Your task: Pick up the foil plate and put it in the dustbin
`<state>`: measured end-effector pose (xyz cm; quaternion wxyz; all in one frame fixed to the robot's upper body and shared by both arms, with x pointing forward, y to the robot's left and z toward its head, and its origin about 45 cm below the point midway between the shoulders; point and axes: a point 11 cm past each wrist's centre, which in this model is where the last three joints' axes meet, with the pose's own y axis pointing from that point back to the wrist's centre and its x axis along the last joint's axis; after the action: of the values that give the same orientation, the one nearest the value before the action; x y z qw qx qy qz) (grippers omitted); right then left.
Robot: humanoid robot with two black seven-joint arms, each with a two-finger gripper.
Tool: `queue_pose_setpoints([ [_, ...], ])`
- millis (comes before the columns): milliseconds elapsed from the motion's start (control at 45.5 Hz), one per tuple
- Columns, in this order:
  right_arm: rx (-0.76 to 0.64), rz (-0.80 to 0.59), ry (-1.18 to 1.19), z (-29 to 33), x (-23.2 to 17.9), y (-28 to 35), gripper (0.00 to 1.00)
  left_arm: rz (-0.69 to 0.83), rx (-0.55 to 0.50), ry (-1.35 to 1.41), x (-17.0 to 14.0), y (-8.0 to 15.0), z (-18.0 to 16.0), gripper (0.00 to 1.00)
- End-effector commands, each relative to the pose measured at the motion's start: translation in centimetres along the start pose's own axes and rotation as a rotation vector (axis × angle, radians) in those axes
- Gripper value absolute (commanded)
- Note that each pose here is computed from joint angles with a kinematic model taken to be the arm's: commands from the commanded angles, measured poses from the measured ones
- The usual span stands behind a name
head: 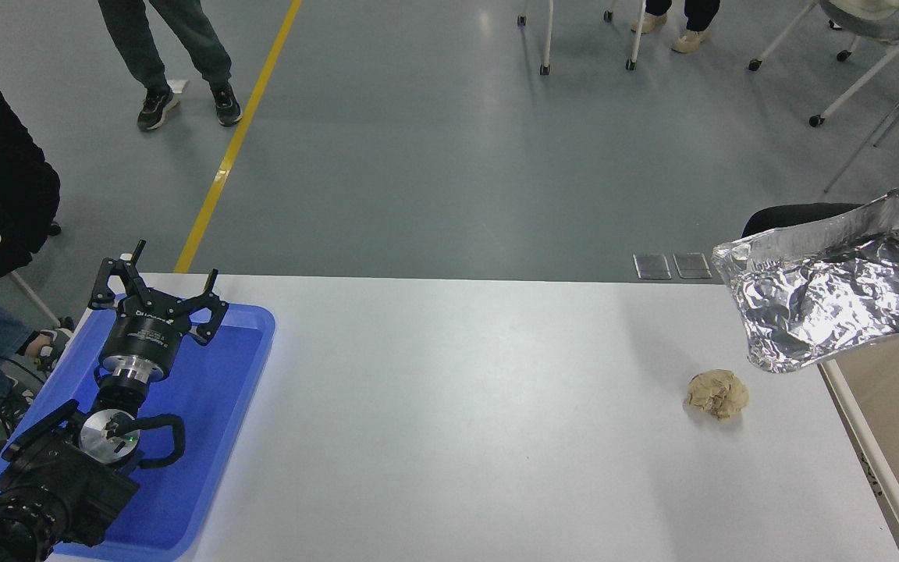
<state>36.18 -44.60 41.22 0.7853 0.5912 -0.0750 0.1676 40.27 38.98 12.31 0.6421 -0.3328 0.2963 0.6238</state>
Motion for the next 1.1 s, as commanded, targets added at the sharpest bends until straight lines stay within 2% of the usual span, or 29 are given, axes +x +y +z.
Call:
queue_pose_setpoints([
  [0,-0.060,-0.024,-0.013,2.1,-1.0,-0.2,0.00,0.002,0.000,-0.001,0.1,0.1,0.1,1.00],
  [220,-0.255,-0.025,-0.074,10.4,-3.4,-1.9,0.00,0.002,-0.002,-0.001,0.1,0.1,0.1,1.00],
  [484,-0.387,0.018,0.005,15.8,-7.6,-8.0,0.00,0.002,-0.002,-0.001,0.1,0.1,0.1,1.00],
  [813,-0.461,0.054,0.024,17.6,-13.4,-15.5,0.00,0.002,-0.002,-0.001,0.1,0.1,0.1,1.00],
  [1077,-0.399,0.096,-0.121,14.0,-16.1,-21.5,0.00,0.004,-0.003,-0.004,0.2,0.1,0.2,1.00],
])
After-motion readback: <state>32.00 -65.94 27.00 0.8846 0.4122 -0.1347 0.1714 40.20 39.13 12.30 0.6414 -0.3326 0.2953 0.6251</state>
